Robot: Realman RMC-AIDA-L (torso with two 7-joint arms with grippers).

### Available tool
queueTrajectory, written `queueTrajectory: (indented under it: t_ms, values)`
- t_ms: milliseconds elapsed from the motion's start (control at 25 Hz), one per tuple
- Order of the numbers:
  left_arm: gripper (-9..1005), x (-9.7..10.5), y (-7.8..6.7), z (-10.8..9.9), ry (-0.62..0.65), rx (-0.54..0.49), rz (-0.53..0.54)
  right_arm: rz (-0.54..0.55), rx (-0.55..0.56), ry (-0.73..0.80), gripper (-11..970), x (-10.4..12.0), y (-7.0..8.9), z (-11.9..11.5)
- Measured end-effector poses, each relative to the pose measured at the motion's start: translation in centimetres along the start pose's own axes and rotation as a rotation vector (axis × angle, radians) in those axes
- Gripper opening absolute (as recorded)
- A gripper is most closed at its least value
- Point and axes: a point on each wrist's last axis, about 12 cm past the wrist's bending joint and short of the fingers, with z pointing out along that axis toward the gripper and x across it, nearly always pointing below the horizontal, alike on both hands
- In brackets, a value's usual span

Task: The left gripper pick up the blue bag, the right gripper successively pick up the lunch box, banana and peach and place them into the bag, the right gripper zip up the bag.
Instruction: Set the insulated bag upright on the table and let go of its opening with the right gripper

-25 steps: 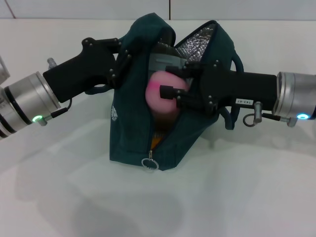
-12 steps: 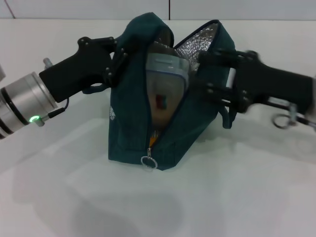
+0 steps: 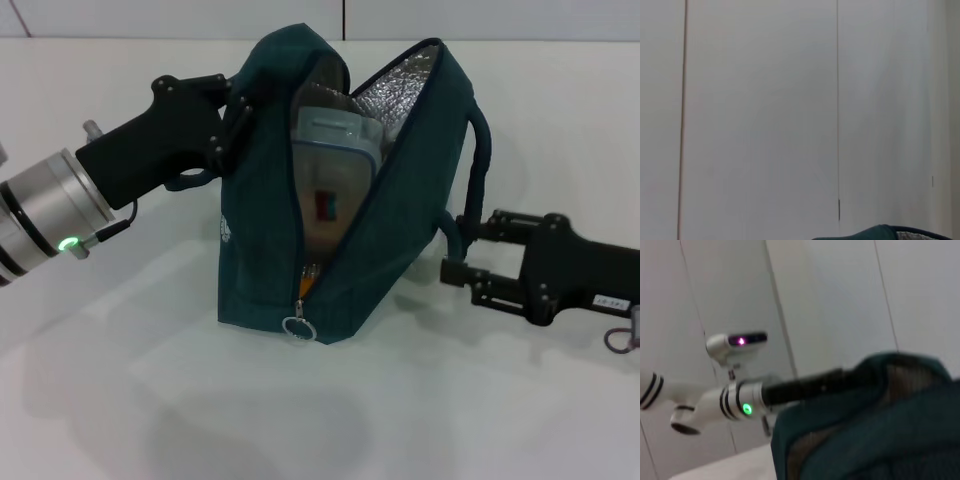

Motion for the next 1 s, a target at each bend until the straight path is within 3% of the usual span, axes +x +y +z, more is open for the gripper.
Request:
queueTrajectory:
  t_ms: [240, 480, 1000]
  values:
    - [52, 0.1, -0.1, 0.1, 0.000, 0.003, -0.005, 0.000, -0.006, 0.027, 526, 0.3, 0.0, 0.7]
    - [52, 0.4, -0.3, -0.3, -0.001, -0.012, -0.013, -0.022, -0.018, 0.025, 302, 0.3, 0.2, 1.2]
    - [54, 1.6, -1.1, -2.1, -0.040, -0.105, -0.034, -0.177, -0.025, -0.125, 83, -1.0, 0.5, 0.8]
